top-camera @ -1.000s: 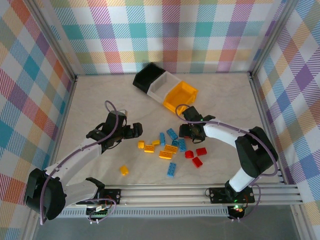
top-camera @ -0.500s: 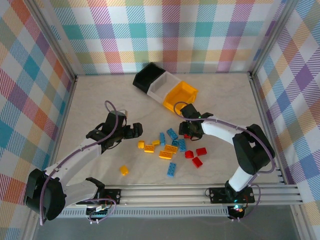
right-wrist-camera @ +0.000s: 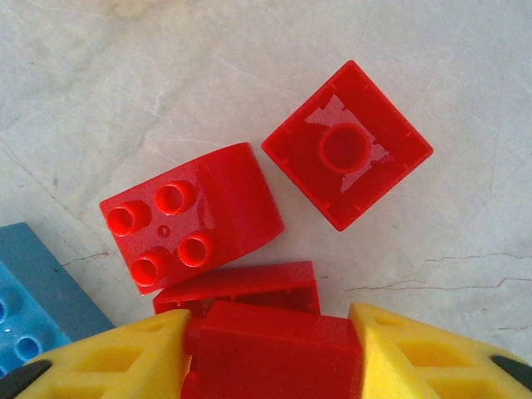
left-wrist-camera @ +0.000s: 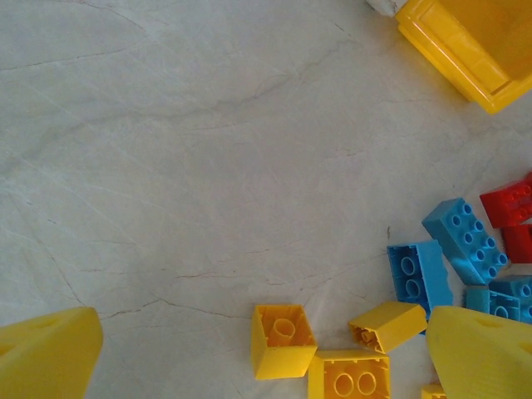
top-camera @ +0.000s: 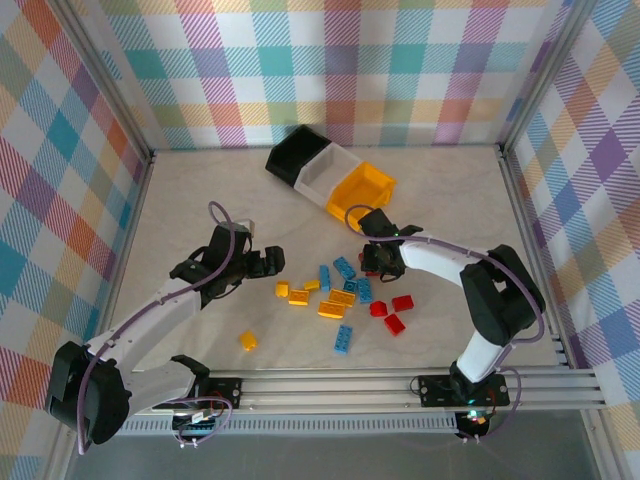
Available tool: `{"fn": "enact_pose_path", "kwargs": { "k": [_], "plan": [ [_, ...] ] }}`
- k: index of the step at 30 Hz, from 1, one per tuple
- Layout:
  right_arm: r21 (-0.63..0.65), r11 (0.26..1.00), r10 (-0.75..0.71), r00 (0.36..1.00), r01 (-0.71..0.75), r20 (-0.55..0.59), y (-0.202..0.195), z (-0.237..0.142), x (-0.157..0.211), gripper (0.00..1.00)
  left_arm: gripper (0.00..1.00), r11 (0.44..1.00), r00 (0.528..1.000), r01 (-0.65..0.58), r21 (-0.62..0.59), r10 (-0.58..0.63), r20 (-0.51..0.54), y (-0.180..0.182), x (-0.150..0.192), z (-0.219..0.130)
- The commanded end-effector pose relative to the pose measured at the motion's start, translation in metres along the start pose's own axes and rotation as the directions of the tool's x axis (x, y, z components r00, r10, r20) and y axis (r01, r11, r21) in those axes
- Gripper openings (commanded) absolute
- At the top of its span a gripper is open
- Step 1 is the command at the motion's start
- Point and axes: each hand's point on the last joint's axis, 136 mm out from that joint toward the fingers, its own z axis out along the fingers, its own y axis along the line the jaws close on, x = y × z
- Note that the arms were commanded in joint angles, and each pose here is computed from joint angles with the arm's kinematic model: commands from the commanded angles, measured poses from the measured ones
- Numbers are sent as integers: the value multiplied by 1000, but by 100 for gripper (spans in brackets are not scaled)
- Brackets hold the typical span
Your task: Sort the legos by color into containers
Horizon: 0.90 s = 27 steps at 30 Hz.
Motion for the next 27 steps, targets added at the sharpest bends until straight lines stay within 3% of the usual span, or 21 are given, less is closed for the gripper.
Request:
{"fn": "enact_pose_path", "kwargs": {
  "k": [1,16,27],
  "plan": [
    [29,1000,-5,1000,5,-8,-2,1,1,48,100,1000,1000,-19,-8,19,-24,3,9,-1],
    [-8,1000,-8,997,9,73,-3,-37,-14,45,100,1000,999,-9,-1,9,-34,2,12,2],
    [-57,997,-45,976,59,212,13,-84,-77,46,100,1000,999,18,22,-17,-42,-1,16,6]
  ]
}}
